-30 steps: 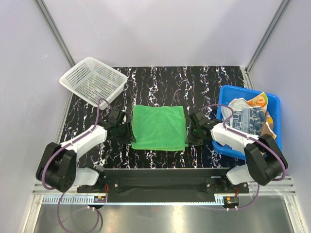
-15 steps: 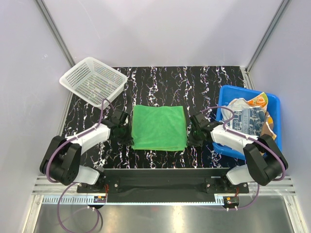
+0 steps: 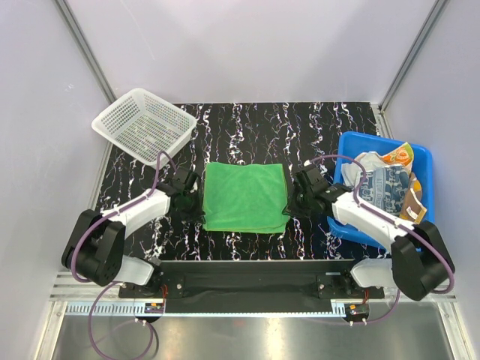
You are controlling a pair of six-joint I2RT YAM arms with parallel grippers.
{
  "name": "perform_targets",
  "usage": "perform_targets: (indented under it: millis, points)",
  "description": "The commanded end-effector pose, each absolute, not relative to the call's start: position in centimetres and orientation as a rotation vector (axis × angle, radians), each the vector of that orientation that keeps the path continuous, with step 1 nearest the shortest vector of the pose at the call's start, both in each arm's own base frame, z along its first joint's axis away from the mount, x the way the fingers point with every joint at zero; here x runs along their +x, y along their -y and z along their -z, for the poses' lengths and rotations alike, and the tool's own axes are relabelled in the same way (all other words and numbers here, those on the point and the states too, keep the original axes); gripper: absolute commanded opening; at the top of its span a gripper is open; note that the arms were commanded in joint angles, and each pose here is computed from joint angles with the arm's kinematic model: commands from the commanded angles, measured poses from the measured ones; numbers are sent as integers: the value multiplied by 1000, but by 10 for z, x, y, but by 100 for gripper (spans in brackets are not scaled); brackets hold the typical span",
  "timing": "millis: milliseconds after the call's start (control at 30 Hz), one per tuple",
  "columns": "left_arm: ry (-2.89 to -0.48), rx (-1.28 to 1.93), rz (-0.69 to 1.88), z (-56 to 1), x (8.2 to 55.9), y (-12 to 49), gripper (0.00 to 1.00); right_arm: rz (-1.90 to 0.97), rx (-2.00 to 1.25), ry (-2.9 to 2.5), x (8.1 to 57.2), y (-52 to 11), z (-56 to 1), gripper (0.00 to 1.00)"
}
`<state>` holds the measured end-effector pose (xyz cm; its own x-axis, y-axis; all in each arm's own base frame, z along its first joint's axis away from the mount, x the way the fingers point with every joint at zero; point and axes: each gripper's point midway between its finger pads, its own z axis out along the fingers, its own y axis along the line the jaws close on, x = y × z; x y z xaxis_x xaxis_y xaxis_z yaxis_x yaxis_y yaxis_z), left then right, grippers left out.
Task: Fold and stack the towels
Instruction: Fold the towel
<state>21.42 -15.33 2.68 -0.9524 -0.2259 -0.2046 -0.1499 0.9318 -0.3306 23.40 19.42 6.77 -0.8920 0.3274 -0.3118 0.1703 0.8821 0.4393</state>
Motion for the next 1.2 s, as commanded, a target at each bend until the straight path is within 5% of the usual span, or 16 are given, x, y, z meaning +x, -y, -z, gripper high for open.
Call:
perform_targets:
  millis: [0,333,467,600,1167]
  points:
    - [-2780,-273,460,-42,233,157,0,-735,324,-2619,225,-213,-84,0]
    - [-2800,-269,454,-35,229,156,0,-705,414,-2608,203,-199,-51,0]
    - [-2781,-262,452,-45,233,156,0,-558,453,-2583,214,-182,-59,24]
    - [-2781,-260,441,-46,234,155,0,-474,508,-2598,216,-174,-54,36]
    - [-2788,-256,438,-38,233,154,0,-400,584,-2624,225,-175,-16,37]
